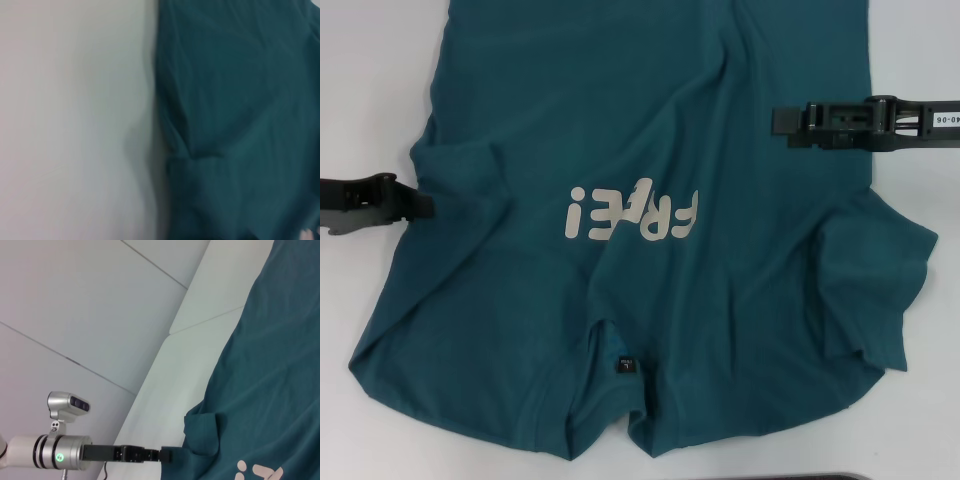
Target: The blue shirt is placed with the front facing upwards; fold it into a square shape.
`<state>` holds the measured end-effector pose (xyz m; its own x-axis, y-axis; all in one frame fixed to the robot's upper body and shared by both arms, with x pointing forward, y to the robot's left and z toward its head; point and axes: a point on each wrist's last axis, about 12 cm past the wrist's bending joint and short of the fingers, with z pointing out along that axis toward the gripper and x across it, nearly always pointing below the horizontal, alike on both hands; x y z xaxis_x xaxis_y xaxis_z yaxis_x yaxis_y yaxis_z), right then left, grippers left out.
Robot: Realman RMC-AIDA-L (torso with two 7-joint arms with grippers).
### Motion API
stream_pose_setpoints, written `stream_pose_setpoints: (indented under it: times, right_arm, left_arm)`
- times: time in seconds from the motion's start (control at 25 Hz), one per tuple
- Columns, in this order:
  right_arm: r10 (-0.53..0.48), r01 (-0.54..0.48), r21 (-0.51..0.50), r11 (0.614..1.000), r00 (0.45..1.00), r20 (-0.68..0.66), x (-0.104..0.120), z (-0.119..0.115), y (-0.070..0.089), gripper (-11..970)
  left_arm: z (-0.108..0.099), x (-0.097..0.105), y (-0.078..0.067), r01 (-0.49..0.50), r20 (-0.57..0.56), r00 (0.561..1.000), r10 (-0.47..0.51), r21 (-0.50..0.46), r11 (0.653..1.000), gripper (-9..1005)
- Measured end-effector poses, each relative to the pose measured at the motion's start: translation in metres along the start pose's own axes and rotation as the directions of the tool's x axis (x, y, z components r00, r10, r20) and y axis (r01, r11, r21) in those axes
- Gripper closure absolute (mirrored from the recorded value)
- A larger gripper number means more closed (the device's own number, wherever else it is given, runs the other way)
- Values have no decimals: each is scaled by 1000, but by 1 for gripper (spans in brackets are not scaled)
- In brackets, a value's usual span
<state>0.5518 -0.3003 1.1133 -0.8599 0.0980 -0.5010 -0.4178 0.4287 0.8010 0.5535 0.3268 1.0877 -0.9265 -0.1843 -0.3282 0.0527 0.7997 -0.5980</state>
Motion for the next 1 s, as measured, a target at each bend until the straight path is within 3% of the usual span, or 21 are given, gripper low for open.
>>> stream_pose_setpoints:
  times: [0.08, 0.32, 0.72, 1.0]
  right_arm:
    - [0, 0, 0, 1000, 1000, 0, 0, 0, 0, 89]
    - [-3, 3, -1, 1000, 1000, -1, -2, 1, 1, 90]
    - [-10, 10, 8, 1000, 1000, 5, -5, 1, 0, 93]
    - [-17, 17, 11, 1000, 1000, 2, -8, 2, 1, 94]
  left_arm:
    - [-2, 2, -3, -3, -22, 1000, 3, 23, 1000, 916]
    - [-4, 10, -20, -17, -34, 999, 22, 131, 991, 913]
    - [3, 23, -22, 4, -151, 988, 29, 215, 977, 908]
    - [2, 21, -31, -73, -122, 986, 111, 280, 957, 774]
